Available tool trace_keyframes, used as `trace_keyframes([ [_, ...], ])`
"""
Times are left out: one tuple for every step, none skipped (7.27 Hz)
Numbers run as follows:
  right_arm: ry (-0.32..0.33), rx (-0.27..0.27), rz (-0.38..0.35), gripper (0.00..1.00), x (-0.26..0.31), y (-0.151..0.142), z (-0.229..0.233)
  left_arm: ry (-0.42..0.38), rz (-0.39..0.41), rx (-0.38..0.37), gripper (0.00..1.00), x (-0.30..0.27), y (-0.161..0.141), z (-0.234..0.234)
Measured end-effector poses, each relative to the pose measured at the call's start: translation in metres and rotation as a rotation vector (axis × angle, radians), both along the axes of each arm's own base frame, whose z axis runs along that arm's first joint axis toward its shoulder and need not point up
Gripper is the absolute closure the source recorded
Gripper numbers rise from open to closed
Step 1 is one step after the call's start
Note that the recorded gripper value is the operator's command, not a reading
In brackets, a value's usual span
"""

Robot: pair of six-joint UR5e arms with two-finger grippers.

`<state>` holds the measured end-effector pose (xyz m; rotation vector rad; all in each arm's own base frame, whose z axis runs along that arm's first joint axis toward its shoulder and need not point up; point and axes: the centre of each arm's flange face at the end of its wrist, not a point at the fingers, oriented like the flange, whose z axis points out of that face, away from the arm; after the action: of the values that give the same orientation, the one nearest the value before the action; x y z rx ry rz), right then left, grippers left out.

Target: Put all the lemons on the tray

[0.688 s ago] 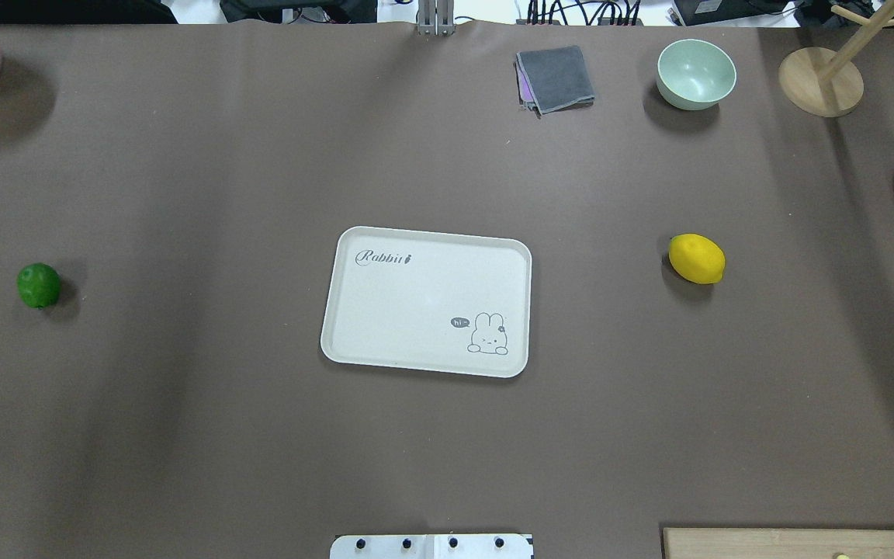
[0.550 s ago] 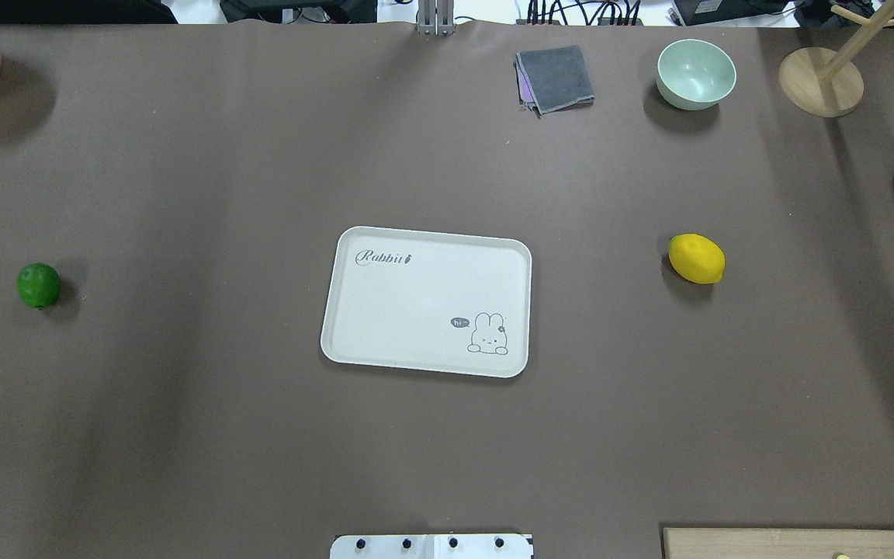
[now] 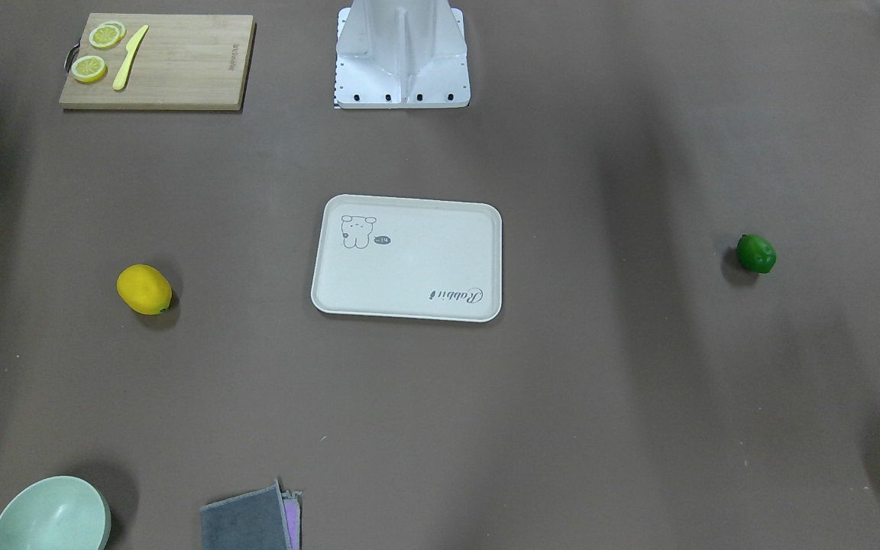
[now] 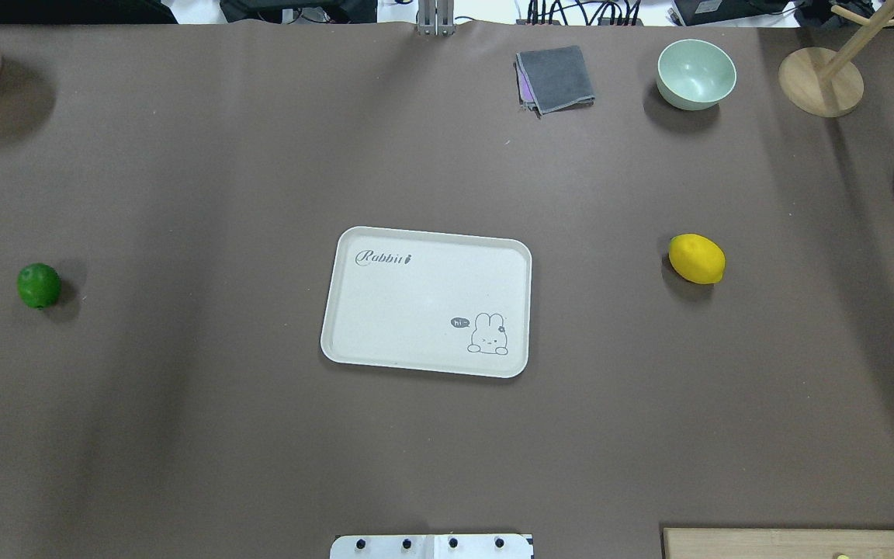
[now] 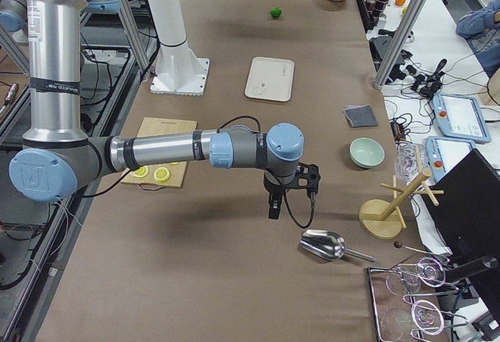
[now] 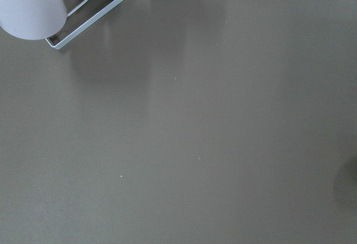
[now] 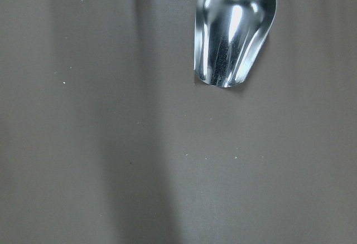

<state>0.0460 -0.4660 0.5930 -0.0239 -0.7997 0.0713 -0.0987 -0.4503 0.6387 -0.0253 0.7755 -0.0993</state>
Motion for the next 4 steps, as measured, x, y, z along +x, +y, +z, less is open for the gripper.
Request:
trace_keyframes([
  [0.0, -0.001, 0.002, 0.0, 0.0, -0.0003, -0.0003, 0.0, 0.0, 0.0, 0.02, -0.0002, 0.0004, 0.0001],
  [-0.003, -0.005, 0.005, 0.0, -0.0002, -0.0003, -0.0006, 0.0, -0.001, 0.003, 0.02, -0.001, 0.0009, -0.001],
  [-0.008, -0.01, 0.008, 0.0, -0.0005, 0.0001, -0.0005, 0.0, -0.002, 0.006, 0.02, -0.0018, 0.0011, -0.0024],
  [-0.01, -0.013, 0.009, 0.0, -0.0007, 0.0006, -0.0002, 0.001, -0.003, 0.006, 0.02, -0.0018, 0.0012, -0.0033],
])
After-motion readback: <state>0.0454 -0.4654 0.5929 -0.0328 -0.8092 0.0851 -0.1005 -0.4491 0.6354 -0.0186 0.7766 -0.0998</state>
